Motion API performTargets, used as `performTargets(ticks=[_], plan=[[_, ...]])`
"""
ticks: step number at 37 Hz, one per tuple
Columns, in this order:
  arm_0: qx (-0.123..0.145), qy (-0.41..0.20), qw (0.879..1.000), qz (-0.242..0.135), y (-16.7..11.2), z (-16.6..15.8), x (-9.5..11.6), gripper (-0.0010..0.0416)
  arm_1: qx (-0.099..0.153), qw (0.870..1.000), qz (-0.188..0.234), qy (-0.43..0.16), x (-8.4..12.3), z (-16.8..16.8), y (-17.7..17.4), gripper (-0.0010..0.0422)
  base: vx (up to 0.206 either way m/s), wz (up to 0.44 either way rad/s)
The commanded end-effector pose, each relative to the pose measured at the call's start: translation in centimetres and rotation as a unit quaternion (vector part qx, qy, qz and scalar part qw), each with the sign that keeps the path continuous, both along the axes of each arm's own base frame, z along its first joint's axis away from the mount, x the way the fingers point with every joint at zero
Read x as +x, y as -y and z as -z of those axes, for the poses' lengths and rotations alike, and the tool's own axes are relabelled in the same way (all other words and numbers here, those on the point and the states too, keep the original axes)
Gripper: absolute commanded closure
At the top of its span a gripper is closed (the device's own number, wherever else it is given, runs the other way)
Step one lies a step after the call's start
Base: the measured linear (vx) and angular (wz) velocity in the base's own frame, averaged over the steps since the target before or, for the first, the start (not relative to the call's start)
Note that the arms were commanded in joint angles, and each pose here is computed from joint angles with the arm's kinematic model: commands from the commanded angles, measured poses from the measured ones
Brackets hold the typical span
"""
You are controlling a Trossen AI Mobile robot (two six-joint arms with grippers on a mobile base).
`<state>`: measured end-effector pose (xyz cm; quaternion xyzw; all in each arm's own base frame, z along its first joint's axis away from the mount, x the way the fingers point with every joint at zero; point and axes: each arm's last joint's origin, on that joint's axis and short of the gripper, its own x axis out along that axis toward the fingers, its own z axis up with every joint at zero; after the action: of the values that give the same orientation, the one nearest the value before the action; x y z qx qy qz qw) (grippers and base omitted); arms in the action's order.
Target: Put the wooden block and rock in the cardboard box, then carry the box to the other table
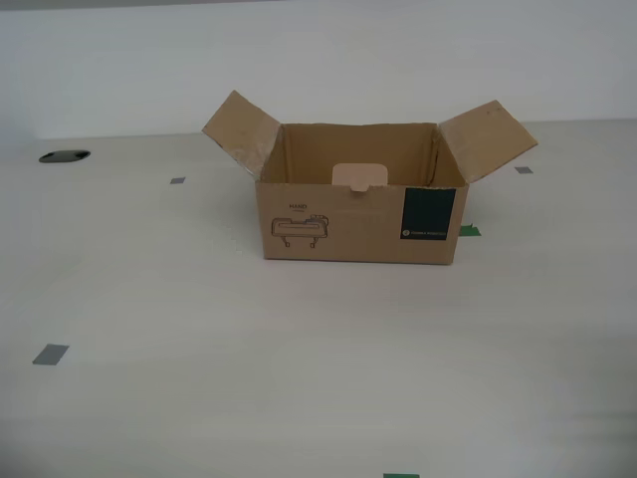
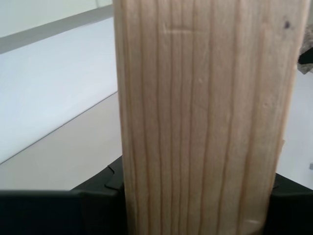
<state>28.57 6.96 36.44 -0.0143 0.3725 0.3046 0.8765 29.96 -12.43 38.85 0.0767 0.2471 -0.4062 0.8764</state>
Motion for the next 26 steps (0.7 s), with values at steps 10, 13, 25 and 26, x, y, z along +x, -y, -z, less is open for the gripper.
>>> performTargets(ticks=[10, 13, 25, 26], plan=[[0.004, 0.009, 0.999, -0.031, -1.7, 0.1, -0.1, 0.0407, 0.01, 0.997, 0.062, -0.044, 1.2, 3.2, 4.3, 0.0413, 0.0, 0.0], [0.004, 0.009, 0.999, -0.035, -1.9, 0.4, 0.0, 0.0407, 0.018, 0.995, 0.077, -0.053, 1.4, 4.2, 5.3, 0.0413, 0.0, 0.0], [0.006, 0.003, 0.999, -0.046, -2.3, 3.7, 0.4, 0.0407, 0.057, 0.986, 0.145, -0.054, 2.7, 7.7, 7.6, 0.0413, 0.0, 0.0], [0.01, 0.001, 0.999, -0.051, -2.3, 4.0, 0.4, 0.0406, 0.052, 0.985, 0.156, -0.057, 2.7, 7.9, 7.7, 0.0413, 0.0, 0.0]])
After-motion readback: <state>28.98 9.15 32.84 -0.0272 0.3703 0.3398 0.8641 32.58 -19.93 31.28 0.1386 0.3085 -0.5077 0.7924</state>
